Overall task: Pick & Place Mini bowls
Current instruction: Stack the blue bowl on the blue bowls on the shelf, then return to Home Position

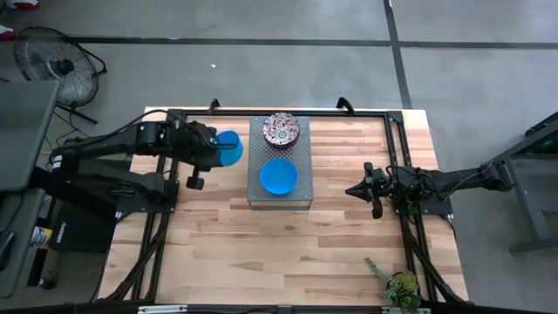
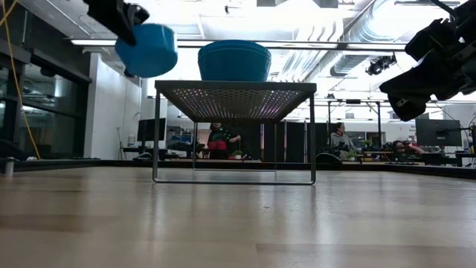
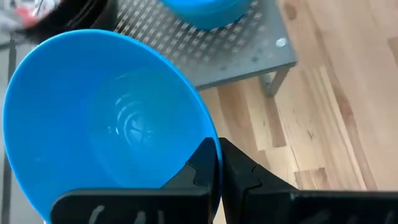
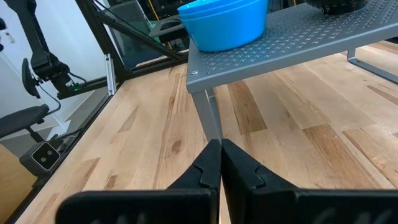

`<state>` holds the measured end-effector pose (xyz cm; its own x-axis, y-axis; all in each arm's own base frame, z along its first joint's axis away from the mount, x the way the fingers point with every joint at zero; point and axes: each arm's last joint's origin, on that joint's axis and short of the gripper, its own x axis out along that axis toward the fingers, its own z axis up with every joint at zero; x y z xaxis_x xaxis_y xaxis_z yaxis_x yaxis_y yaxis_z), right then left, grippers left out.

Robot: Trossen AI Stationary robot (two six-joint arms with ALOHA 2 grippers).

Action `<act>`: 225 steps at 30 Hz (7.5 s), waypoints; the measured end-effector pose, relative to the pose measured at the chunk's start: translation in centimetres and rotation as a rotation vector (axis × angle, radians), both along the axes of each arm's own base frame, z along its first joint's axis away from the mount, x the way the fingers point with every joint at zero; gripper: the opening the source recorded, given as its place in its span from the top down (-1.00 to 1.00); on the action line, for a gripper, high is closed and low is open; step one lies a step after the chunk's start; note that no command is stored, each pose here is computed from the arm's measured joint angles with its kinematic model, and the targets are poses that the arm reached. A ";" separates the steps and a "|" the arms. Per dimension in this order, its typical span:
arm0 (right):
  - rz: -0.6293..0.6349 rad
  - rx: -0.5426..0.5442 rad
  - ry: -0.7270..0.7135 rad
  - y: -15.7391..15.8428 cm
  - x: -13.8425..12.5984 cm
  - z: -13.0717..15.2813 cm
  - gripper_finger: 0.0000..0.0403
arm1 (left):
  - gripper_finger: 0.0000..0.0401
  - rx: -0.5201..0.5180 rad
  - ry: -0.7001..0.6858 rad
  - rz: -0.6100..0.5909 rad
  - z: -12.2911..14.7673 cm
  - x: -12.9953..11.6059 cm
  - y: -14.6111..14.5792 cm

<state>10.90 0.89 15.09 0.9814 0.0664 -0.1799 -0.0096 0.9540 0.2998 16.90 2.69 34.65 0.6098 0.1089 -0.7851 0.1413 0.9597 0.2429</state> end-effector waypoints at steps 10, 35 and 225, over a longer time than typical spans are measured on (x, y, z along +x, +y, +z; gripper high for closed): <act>0.000 0.000 0.000 0.0 0.0 0.0 1.00 | 1.00 0.024 -0.003 -0.119 2.6 3.7 -2.0; 0.000 0.000 -0.001 0.0 0.0 0.0 1.00 | 1.00 0.049 0.129 -0.248 3.5 15.3 -4.9; 0.000 0.000 0.000 0.0 0.0 0.0 1.00 | 1.00 0.059 -1.136 -0.111 -15.6 -7.3 -2.2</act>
